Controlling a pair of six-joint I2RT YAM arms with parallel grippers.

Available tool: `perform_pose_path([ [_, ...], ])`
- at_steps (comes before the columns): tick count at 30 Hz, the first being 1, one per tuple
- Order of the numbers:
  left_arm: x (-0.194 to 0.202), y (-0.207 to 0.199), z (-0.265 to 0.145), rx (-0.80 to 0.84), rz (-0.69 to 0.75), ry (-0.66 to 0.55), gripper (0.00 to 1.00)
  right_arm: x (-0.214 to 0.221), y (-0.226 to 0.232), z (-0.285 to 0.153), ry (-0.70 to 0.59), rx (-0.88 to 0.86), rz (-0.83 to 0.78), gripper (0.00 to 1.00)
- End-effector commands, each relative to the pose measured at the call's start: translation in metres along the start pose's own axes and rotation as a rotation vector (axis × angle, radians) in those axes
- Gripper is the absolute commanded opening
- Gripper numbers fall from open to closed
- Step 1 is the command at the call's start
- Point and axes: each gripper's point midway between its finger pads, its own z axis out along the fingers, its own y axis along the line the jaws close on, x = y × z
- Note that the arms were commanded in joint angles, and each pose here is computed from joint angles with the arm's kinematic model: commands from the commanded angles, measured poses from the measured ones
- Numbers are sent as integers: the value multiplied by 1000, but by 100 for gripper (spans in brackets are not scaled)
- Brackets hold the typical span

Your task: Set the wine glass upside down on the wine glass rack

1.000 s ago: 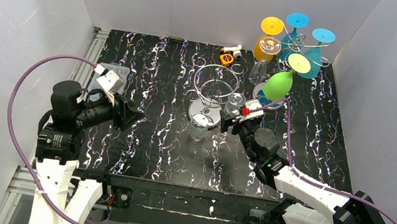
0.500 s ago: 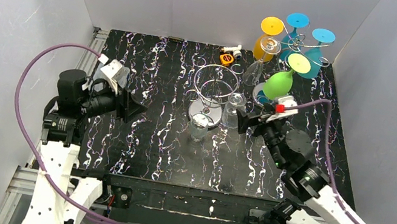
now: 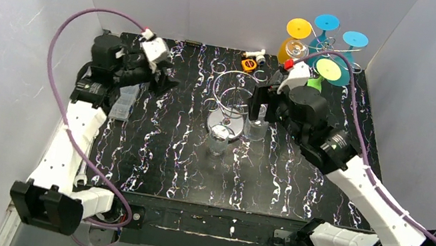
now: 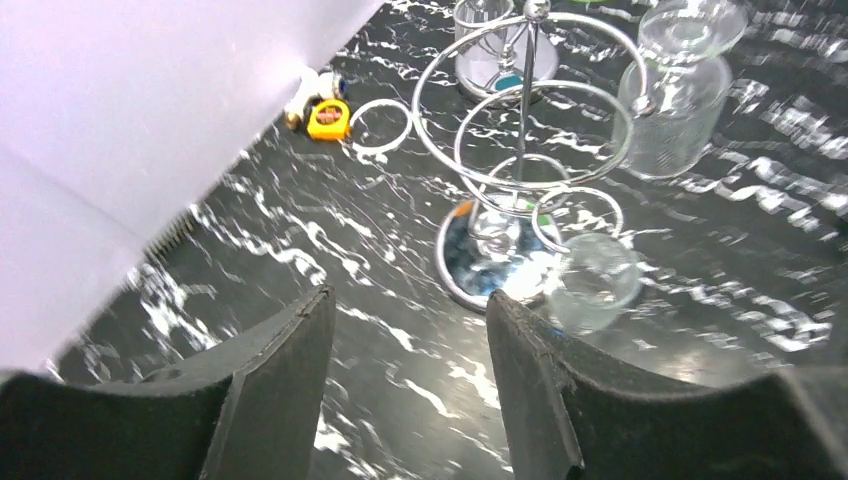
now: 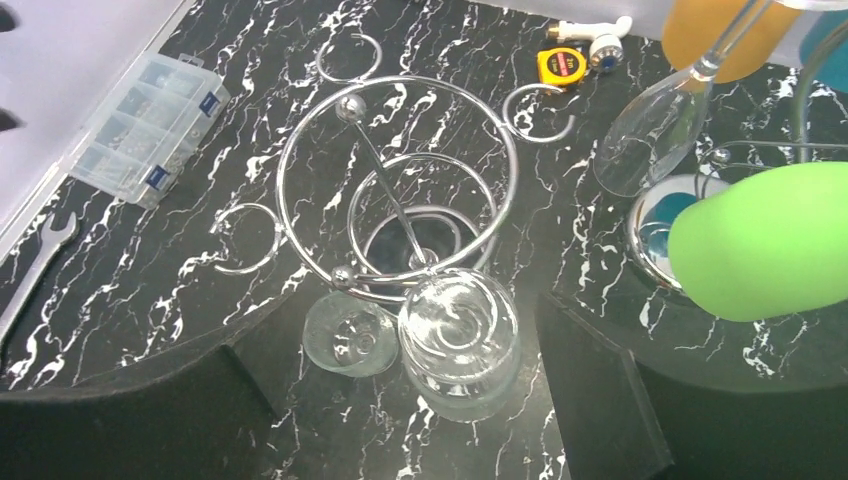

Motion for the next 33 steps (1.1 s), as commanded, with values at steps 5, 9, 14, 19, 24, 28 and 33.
perform_pose_path([
  [5,-16,18,77,45,919,-128,55,-25,27,13,36,-50,91,88],
  [9,-20,30,102,20,1005,-165,51,-21,34,25,56,-54,108,86],
  [14,-13,34,125,47,1104,-186,50,-21,37,39,56,-36,114,84],
  [19,7,30,140,111,1185,-188,49,-24,41,48,35,-36,133,84],
  [24,23,26,150,155,1204,-176,49,-24,43,55,26,-29,172,83],
  [28,31,23,161,178,1213,-173,49,-12,51,60,49,-55,222,81],
  [33,38,20,170,206,1218,-177,45,8,60,62,95,-83,273,79],
])
